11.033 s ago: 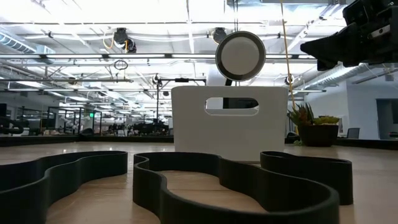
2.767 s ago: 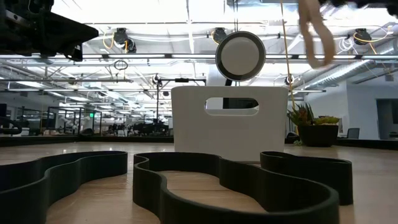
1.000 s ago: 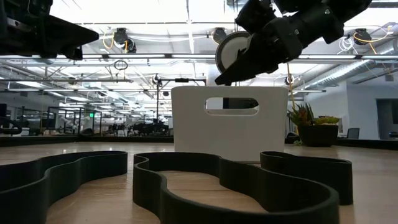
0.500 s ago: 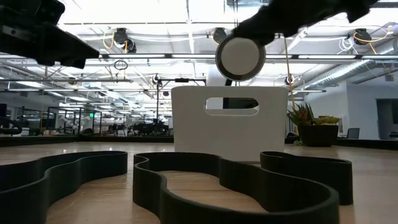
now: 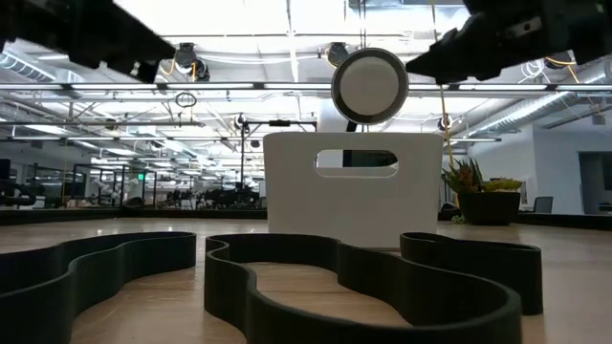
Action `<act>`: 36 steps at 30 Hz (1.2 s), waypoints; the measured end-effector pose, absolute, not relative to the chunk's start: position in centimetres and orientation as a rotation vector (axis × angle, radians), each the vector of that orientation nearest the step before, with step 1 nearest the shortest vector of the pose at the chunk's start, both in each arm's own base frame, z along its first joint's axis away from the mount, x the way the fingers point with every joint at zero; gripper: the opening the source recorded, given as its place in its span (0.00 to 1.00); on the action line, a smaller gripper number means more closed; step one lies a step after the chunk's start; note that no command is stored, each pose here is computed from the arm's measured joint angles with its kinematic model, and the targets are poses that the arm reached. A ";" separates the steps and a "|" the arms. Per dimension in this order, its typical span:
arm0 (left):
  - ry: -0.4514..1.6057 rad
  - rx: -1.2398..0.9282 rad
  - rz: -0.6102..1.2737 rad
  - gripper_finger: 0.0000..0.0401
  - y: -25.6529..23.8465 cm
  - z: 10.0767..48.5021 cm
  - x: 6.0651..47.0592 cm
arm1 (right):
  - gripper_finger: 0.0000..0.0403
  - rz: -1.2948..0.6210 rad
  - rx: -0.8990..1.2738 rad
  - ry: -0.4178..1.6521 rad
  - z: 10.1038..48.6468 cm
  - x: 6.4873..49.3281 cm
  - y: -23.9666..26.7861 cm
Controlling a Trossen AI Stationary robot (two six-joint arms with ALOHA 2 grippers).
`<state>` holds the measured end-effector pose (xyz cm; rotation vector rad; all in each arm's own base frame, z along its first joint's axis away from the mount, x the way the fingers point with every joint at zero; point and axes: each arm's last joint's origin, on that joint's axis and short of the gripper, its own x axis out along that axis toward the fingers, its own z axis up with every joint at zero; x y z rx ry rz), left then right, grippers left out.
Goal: Pick and place rubber bands into bin
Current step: Put the black rubber band into the gray container
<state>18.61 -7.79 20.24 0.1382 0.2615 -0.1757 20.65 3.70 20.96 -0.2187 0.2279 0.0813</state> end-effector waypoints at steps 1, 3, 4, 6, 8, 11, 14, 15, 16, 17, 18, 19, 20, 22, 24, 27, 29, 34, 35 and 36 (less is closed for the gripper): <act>0.280 0.147 -0.187 0.01 -8.3 20.3 19.2 | 0.00 0.073 -0.220 0.194 20.9 20.3 3.5; 0.314 0.160 -0.213 0.01 -9.4 20.3 20.3 | 0.00 0.056 -0.224 0.136 20.9 19.6 3.1; 0.337 0.169 -0.226 0.01 -10.0 20.3 20.8 | 0.01 0.046 -0.228 0.107 20.9 19.3 2.9; 0.353 0.167 -0.247 0.01 -11.2 20.6 21.8 | 0.01 0.028 -0.237 0.068 20.9 18.7 2.5; 0.347 0.153 -0.262 0.01 -12.4 21.3 23.0 | 0.00 0.013 -0.236 0.044 21.0 18.2 2.2; 0.354 0.150 -0.287 0.01 -14.2 22.6 24.6 | 0.00 0.000 -0.236 0.019 21.3 17.8 1.9; 0.464 0.190 -0.300 0.01 -15.9 23.7 26.2 | 0.00 -0.005 -0.234 0.009 21.4 17.6 1.8; 0.526 0.206 -0.300 0.01 -16.3 24.0 26.6 | 0.00 -0.006 -0.233 0.005 21.4 17.6 1.8; 0.589 0.221 -0.298 0.01 -16.7 24.2 27.0 | 0.00 -0.005 -0.234 0.003 21.5 17.6 1.8; 0.654 0.234 -0.301 0.01 -17.1 24.4 27.5 | 0.00 -0.005 -0.234 0.005 21.4 17.6 1.8; 0.712 0.244 -0.310 0.01 -17.5 24.6 28.0 | 0.00 -0.005 -0.234 0.005 21.4 17.6 1.8; 0.760 0.257 -0.319 0.01 -17.9 24.7 28.4 | 0.00 -0.005 -0.234 0.001 21.5 17.6 1.8; 0.808 0.272 -0.330 0.01 -18.2 24.8 28.9 | 0.00 -0.005 -0.238 -0.001 21.5 17.6 1.8; 0.868 0.285 -0.371 0.01 -19.0 24.8 29.8 | 0.00 -0.006 -0.249 -0.001 21.5 17.6 1.8; 0.912 0.304 -0.425 0.01 -19.7 24.6 30.6 | 0.00 -0.006 -0.249 -0.008 21.6 17.6 1.8; 0.961 0.363 -0.508 0.01 -20.6 23.7 31.6 | 0.00 -0.007 -0.248 -0.014 21.6 17.6 1.8; 0.987 0.422 -0.560 0.01 -20.9 23.0 32.0 | 0.00 -0.007 -0.247 -0.014 21.6 17.6 1.8; 1.068 0.523 -0.606 0.01 -20.9 21.8 32.5 | 0.00 -0.006 -0.238 -0.006 21.5 17.6 1.8; 1.078 0.523 -0.601 0.01 -20.7 21.7 32.6 | 0.00 -0.006 -0.230 -0.005 21.5 17.6 1.8; 1.085 0.522 -0.595 0.01 -20.5 21.6 32.7 | 0.00 -0.006 -0.224 -0.003 21.5 17.6 1.8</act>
